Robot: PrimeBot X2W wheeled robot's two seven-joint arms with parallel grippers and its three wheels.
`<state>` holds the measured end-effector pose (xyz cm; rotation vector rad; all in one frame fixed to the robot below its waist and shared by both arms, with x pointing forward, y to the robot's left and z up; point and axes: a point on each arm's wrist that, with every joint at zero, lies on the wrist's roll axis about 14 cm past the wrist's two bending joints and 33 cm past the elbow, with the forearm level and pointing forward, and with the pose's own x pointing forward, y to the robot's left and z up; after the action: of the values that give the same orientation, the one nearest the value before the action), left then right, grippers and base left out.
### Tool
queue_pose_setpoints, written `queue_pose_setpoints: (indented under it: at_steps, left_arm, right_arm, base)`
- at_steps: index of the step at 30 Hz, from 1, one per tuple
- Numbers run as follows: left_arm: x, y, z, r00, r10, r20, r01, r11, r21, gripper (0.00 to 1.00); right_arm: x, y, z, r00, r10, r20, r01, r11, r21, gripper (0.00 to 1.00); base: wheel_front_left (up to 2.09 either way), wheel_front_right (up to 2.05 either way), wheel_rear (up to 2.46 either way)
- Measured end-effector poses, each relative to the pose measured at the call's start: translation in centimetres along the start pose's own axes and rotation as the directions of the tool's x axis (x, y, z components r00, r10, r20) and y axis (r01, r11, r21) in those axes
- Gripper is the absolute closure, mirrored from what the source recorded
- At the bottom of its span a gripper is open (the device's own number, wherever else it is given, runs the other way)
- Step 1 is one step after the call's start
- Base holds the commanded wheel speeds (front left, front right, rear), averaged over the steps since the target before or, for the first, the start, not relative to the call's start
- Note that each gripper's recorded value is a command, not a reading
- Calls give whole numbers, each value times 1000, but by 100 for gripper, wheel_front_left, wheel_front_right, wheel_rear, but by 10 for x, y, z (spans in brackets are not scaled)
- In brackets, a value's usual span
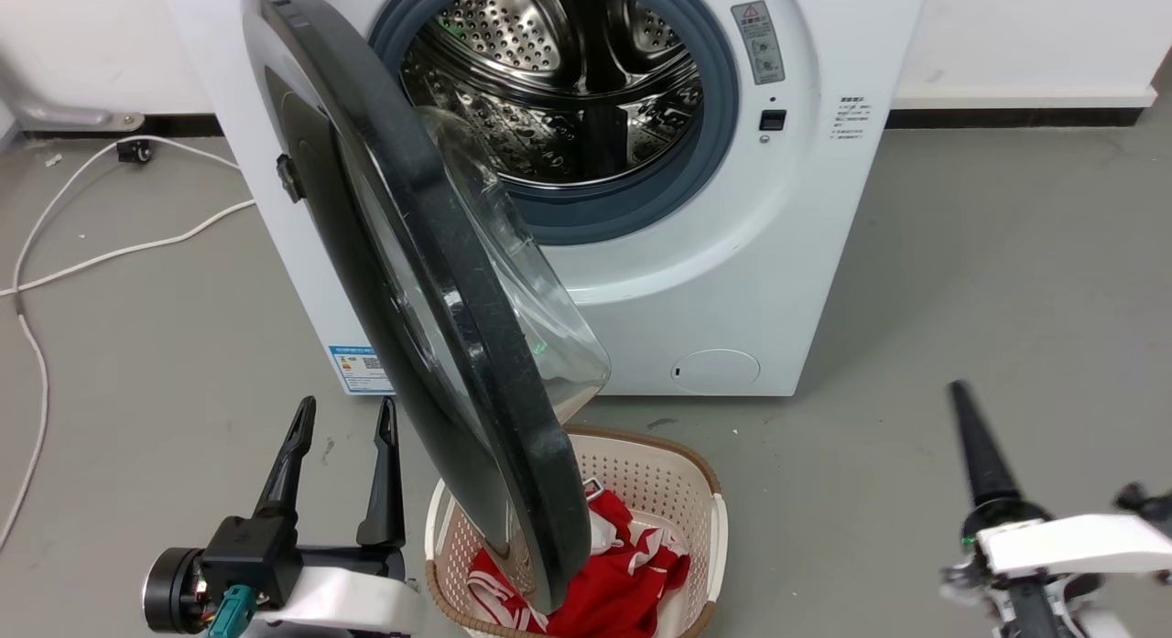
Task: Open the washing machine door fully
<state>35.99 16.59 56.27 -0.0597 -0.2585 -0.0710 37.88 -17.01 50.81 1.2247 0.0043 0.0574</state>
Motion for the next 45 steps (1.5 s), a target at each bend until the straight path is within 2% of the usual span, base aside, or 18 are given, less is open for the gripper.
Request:
queue_pose_setpoints:
  at_steps: [3, 5, 8, 10, 13, 14, 15, 16, 19, 22, 32, 41, 42, 43, 45]
  left_arm:
    - [0, 0, -1, 1000, 0, -3, 0, 1000, 0, 0]
    - [0, -1, -1, 1000, 0, -1, 0, 1000, -1, 0]
    - [0, 1, -1, 1000, 2, -3, -2, 1000, 2, 0]
    - [0, 1, -1, 1000, 2, -1, -2, 1000, 3, 0]
    - [1, 2, 0, 1000, 5, 1, -5, 1000, 10, 0]
    - [1, 2, 1, 1000, 5, 3, -5, 1000, 10, 0]
    - [1, 3, 1, 1000, 6, 4, -6, 1000, 11, 0]
    - [1, 3, 2, 1000, 6, 6, -6, 1000, 12, 0]
    - [1, 3, 3, 1000, 6, 9, -6, 1000, 17, 0]
    - [2, 3, 3, 1000, 5, 11, -5, 1000, 20, 0]
    - [1, 1, 3, 1000, -4, 9, 4, 1000, 26, 0]
    - [2, 1, 0, 1000, -6, 2, 6, 1000, 27, 0]
    - [2, 1, 0, 1000, -6, 1, 6, 1000, 27, 6]
    - [2, 1, 0, 1000, -6, 2, 6, 1000, 27, 28]
    - [2, 1, 0, 1000, -8, 2, 8, 1000, 28, 88]
  right_arm:
    - [2, 4, 33, 992, 36, 124, -11, 980, -196, 0]
    - [-2, 9, 42, 984, 67, 165, -4, 935, -355, 0]
    - [-6, 29, 59, 965, 148, 216, 5, 815, -580, 0]
    - [-10, 46, 66, 953, 209, 221, 15, 694, -720, 0]
    - [-16, 63, 66, 943, 267, 197, 27, 531, -847, 0]
    - [-18, 66, 65, 943, 276, 187, 27, 496, -868, 0]
    - [-19, 70, 62, 944, 284, 168, 26, 445, -895, 0]
    - [-21, 72, 59, 946, 286, 152, 24, 408, -913, 0]
    - [-27, 71, 47, 957, 272, 104, 6, 340, -940, 0]
    - [-32, 63, 39, 967, 244, 78, -6, 327, -945, 0]
    - [-33, 42, 30, 981, 183, 60, -10, 360, -933, 0]
    - [-32, 38, 28, 983, 173, 54, -13, 365, -931, 0]
    - [-32, 37, 28, 984, 172, 54, -13, 366, -931, 0]
    - [-32, 37, 28, 984, 170, 55, -12, 367, -930, 0]
    - [-32, 37, 28, 984, 172, 55, -12, 367, -930, 0]
  base:
    - [0, 0, 0]
    - [0, 0, 0]
    - [0, 0, 0]
    - [0, 0, 0]
    - [0, 0, 0]
    - [0, 0, 0]
    - [0, 0, 0]
    - [0, 0, 0]
    - [0, 0, 0]
    - [0, 0, 0]
    - [0, 0, 0]
    - [0, 0, 0]
    - [0, 0, 0]
    - [0, 0, 0]
    - [0, 0, 0]
